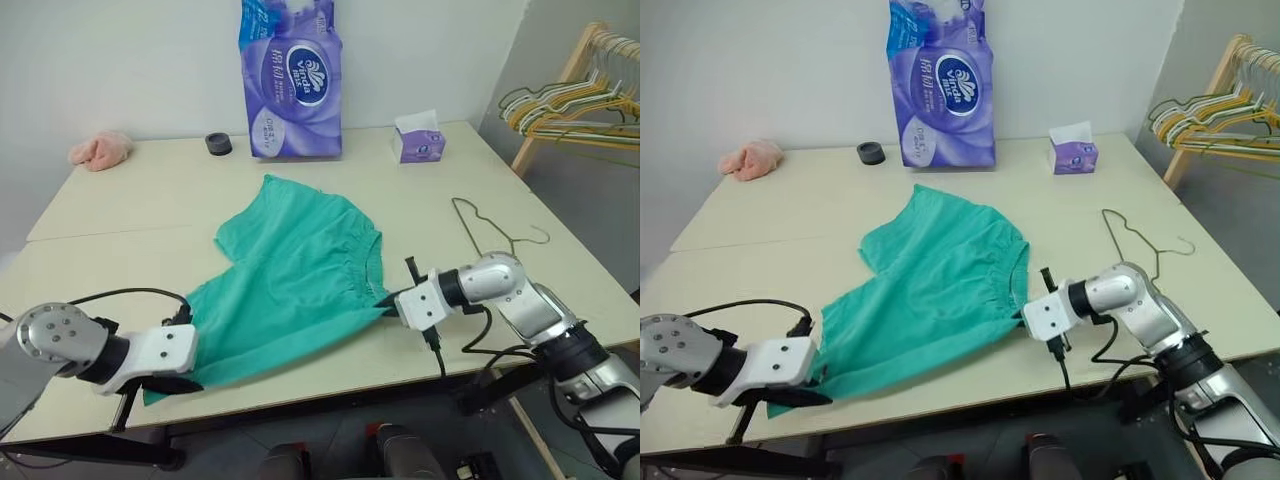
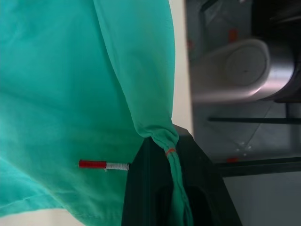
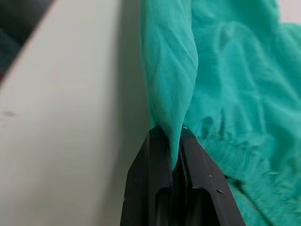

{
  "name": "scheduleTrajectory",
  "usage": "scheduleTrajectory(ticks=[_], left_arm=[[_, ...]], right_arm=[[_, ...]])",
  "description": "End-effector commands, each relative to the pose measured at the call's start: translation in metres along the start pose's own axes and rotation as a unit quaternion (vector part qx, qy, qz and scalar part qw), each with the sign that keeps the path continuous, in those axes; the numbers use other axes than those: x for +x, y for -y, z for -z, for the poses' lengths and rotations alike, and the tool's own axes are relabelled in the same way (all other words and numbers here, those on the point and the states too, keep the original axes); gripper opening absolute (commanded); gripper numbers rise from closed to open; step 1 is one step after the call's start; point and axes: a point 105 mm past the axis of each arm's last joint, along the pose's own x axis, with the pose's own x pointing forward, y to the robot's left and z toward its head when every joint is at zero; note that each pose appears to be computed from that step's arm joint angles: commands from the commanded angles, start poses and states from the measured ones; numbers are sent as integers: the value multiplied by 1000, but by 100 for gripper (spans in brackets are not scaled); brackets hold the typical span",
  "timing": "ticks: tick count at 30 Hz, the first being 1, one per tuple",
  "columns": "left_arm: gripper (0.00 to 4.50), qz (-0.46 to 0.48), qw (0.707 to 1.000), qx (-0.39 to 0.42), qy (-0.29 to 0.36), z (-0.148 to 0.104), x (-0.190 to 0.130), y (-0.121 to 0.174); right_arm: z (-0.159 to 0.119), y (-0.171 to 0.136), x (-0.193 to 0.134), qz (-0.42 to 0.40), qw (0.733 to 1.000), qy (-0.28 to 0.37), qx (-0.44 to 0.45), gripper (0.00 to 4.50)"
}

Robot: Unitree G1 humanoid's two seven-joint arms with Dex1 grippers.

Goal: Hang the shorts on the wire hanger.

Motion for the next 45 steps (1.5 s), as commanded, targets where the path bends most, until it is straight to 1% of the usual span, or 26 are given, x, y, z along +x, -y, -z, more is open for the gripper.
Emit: scheduleTrajectory(ticks=[1, 6, 11, 15, 16, 19, 25, 27, 29, 31, 32, 33, 35, 37, 38, 39, 40, 41, 42, 43, 45], left_arm=[[0, 3, 1000, 7, 6, -7, -6, 2], [0, 21, 1000, 4, 12, -8, -3, 10], [0, 60, 998, 1, 21, -11, 5, 28], [0, 68, 997, -2, 21, -10, 10, 33], [0, 68, 997, -5, 20, -9, 10, 33], [65, 70, 997, -14, 10, -4, 10, 33], [242, 62, 998, -20, 22, -5, 9, 30], [308, 51, 997, -25, 49, -14, 7, 25], [367, 42, 994, -26, 96, -30, 1, 19], [428, 27, 989, -27, 144, -46, -8, 11], [449, 20, 986, -24, 166, -54, -12, 7], [449, 17, 983, -23, 179, -59, -15, 5], [449, 3, 979, -17, 203, -68, -21, -3], [449, -50, 973, 0, 226, -76, -25, -22], [449, -68, 970, 5, 234, -80, -27, -29], [449, -97, 964, 14, 246, -85, -28, -40], [449, -114, 960, 18, 254, -89, -28, -46], [449, -141, 953, 25, 268, -95, -29, -56], [449, -146, 946, 29, 288, -102, -29, -59], [449, -145, 942, 30, 300, -107, -29, -60], [449, -158, 933, 42, 320, -118, -28, -67]], right_arm=[[-11, -4, -8, -14, 1000, 10, -5, 3], [-14, -14, -7, -44, 999, 10, 9, 3], [-14, -23, -10, -69, 998, 4, 13, 3], [-14, -33, -12, -99, 995, -2, 21, 3], [-16, -35, -12, -104, 994, 0, 28, 27], [-23, -35, -14, -107, 993, 10, 41, 107], [-34, -26, -26, -100, 993, 24, 63, 313], [-40, -14, -33, -71, 994, 41, 70, 386], [-45, 2, -45, -27, 994, 64, 85, 450], [-48, 17, -60, 20, 991, 81, 108, 450], [-48, 24, -71, 48, 986, 91, 132, 450], [-48, 27, -78, 66, 982, 98, 149, 450], [-39, 36, -96, 130, 966, 102, 198, 450], [-15, 52, -116, 244, 927, 97, 268, 450], [-5, 55, -123, 280, 911, 91, 288, 450], [10, 55, -130, 326, 889, 77, 312, 450], [20, 54, -134, 351, 876, 66, 325, 450], [33, 47, -136, 379, 861, 40, 336, 450], [44, 40, -137, 401, 842, 29, 359, 450], [49, 36, -137, 413, 831, 23, 373, 450], [75, 24, -143, 463, 778, -7, 425, 450]])
